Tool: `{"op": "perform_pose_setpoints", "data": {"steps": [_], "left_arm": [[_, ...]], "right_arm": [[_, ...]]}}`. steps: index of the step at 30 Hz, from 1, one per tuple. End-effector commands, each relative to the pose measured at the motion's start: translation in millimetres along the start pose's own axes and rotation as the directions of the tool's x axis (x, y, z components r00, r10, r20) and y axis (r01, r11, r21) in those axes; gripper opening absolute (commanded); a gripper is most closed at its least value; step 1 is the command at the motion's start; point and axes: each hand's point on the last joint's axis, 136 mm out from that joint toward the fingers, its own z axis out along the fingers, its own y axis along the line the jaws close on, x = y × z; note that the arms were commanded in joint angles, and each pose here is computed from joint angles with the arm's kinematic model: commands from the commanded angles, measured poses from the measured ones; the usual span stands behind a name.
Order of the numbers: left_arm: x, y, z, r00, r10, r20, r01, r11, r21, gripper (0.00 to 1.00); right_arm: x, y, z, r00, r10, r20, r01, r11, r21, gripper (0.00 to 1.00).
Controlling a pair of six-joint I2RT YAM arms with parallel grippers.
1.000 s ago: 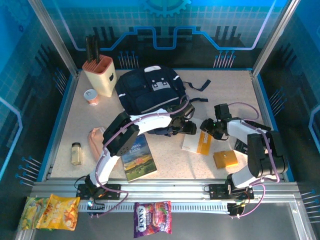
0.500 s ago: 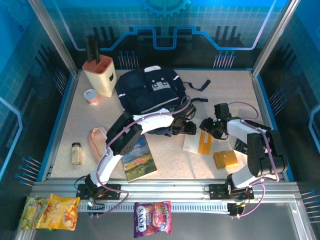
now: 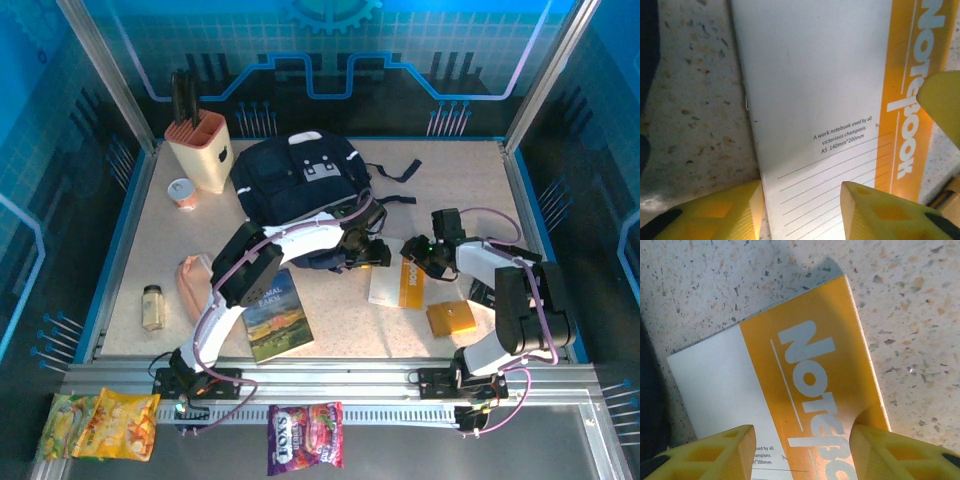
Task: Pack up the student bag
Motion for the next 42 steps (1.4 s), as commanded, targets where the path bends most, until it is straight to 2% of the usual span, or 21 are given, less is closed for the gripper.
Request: {"op": "perform_pose_setpoints", "data": {"steps": [1,6,18,32,36,42], "left_arm": [[-6.6,-50.4,-42.2,0.999,0.015,0.046,-0.024,0.979,0.201,0.41],[-5.9,-49.2,-55.0,0.997,0.049,0.067,-0.062,0.976,0.211,0.36],[-1.9,-28.5,-21.9,1.000,0.001,-0.009,0.001,0.985,0.175,0.34],[-5.3,-27.6,-15.2,0.999,-0.049,-0.012,0.050,0.982,0.180,0.21],[-6.5,-27.0,-17.3,0.999,-0.049,-0.002,0.049,0.984,0.173,0.16],[-13.6,-33.9,-40.0,0.999,-0.017,0.049,0.008,0.985,0.171,0.00]], "right_arm": [[15.9,-15.4,2.8,0.997,0.052,-0.052,-0.051,0.998,0.034,0.54],[16.4,-17.1,1.2,0.997,0.061,-0.049,-0.059,0.997,0.040,0.54],[16.7,-16.1,0.7,0.996,0.069,-0.051,-0.067,0.997,0.036,0.54],[18.0,-16.8,3.0,0.993,0.103,-0.054,-0.101,0.994,0.031,0.48],[16.7,-16.6,1.7,0.993,0.104,-0.048,-0.102,0.994,0.028,0.48],[5.6,-11.7,-14.4,0.997,0.074,0.011,-0.074,0.997,0.009,0.50]]}}
